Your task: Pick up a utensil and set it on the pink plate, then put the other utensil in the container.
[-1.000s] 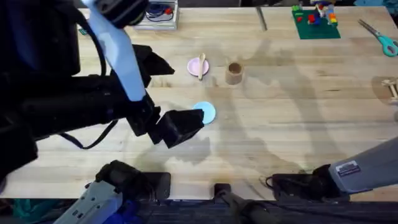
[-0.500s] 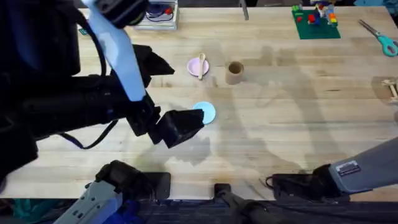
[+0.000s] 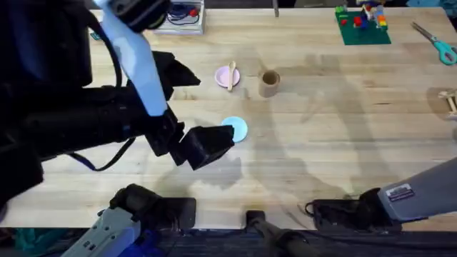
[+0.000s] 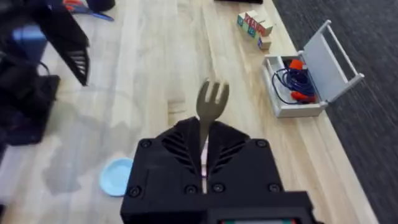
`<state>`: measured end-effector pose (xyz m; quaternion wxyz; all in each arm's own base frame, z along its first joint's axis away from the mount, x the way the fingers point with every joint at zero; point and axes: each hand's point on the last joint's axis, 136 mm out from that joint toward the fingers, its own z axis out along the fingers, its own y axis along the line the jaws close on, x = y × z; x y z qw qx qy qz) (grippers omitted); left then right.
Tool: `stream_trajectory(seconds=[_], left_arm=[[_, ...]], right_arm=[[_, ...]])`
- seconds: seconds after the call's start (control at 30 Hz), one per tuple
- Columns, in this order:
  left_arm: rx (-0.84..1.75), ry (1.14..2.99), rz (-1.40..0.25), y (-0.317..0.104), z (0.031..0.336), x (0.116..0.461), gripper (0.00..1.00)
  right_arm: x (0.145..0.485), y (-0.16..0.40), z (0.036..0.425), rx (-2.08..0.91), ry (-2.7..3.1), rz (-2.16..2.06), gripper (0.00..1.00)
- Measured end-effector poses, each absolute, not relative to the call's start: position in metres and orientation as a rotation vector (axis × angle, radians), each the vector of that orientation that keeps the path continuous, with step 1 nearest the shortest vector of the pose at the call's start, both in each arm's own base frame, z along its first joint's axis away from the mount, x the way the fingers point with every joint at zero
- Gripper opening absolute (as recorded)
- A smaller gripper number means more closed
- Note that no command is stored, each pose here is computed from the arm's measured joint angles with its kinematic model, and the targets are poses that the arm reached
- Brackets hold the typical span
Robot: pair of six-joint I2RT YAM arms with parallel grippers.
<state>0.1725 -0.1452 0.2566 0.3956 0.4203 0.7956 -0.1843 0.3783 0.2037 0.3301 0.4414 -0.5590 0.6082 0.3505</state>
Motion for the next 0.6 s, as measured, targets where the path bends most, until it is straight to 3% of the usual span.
stream_trajectory(seconds=[0.6], left_arm=[[1.065, 2.017, -0.467, -0.145, 0.257, 0.173, 0.993]], right_arm=[[0.389, 0.205, 0.261, -1.383, 1.511, 0.903, 0.031]])
